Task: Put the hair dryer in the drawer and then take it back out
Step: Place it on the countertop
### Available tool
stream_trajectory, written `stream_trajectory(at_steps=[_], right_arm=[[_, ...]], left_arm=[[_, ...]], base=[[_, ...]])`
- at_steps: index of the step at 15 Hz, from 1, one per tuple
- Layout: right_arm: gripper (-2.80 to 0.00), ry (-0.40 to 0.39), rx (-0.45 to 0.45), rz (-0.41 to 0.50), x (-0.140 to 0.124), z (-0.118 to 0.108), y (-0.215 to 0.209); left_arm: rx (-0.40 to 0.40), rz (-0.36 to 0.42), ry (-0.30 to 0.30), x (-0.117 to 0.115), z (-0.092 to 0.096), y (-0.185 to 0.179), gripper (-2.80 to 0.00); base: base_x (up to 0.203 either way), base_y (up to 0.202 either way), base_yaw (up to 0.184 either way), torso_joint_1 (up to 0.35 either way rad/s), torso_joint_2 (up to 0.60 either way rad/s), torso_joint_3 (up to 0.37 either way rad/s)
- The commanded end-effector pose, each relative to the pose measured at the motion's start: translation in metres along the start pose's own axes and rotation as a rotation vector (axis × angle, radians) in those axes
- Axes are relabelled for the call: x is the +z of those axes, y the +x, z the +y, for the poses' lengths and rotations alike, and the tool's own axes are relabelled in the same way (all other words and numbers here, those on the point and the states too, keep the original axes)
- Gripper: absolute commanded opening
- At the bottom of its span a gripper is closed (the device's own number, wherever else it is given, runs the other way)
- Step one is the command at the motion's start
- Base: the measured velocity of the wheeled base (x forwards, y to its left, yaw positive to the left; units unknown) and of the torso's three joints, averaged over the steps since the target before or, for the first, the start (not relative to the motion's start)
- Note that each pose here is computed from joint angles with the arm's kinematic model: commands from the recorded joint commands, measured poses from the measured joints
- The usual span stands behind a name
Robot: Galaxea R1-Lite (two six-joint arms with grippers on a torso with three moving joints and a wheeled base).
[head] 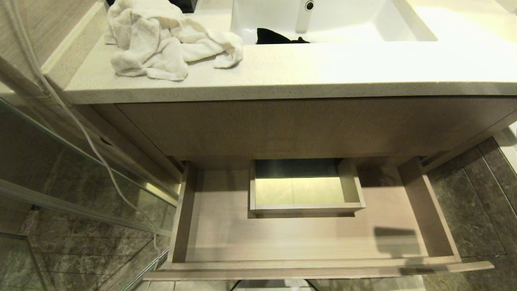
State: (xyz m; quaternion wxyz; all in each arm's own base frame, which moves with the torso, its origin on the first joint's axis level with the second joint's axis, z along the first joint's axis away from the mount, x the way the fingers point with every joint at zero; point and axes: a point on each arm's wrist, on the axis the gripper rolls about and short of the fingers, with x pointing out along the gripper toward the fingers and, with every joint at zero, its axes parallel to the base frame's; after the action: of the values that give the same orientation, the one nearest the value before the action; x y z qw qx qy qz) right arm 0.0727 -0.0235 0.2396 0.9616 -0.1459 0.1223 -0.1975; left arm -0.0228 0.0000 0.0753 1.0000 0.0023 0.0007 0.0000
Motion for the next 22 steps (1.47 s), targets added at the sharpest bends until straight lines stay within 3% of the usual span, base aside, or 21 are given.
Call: stream_trajectory(at_steps=[1, 12, 16, 22], right_arm=[[-2.8, 0.003, -0.011, -0.035, 0.006, -0.003, -0.004], [-2.8, -0.006, -0.004, -0.02, 0.017, -0.002, 0.018], [-2.8, -0.019, 0.004, -0.024, 0.022, -0.003, 0.021], [-2.8, -0.021, 0.005, -0.023, 0.059, -0.007, 0.062]], left_arm=[[0.0, 0.002, 0.0, 0.0, 0.0, 0.0, -2.8], [0.0, 0.002, 0.0, 0.0, 0.0, 0.0, -2.8], [0.0, 0.0, 0.0, 0.0, 0.0, 0.0, -2.8], [0.0, 0.002, 0.0, 0.0, 0.0, 0.0, -2.8]], base=[[0.0, 0.0, 0.0, 0.298, -0.56, -0.263], [0.0, 0.0, 0.0, 0.258, -0.49, -0.231], [0.0, 0.0, 0.0, 0.066, -0.01, 0.053], [0.0, 0.0, 0.0, 0.267, -0.01, 0.242]])
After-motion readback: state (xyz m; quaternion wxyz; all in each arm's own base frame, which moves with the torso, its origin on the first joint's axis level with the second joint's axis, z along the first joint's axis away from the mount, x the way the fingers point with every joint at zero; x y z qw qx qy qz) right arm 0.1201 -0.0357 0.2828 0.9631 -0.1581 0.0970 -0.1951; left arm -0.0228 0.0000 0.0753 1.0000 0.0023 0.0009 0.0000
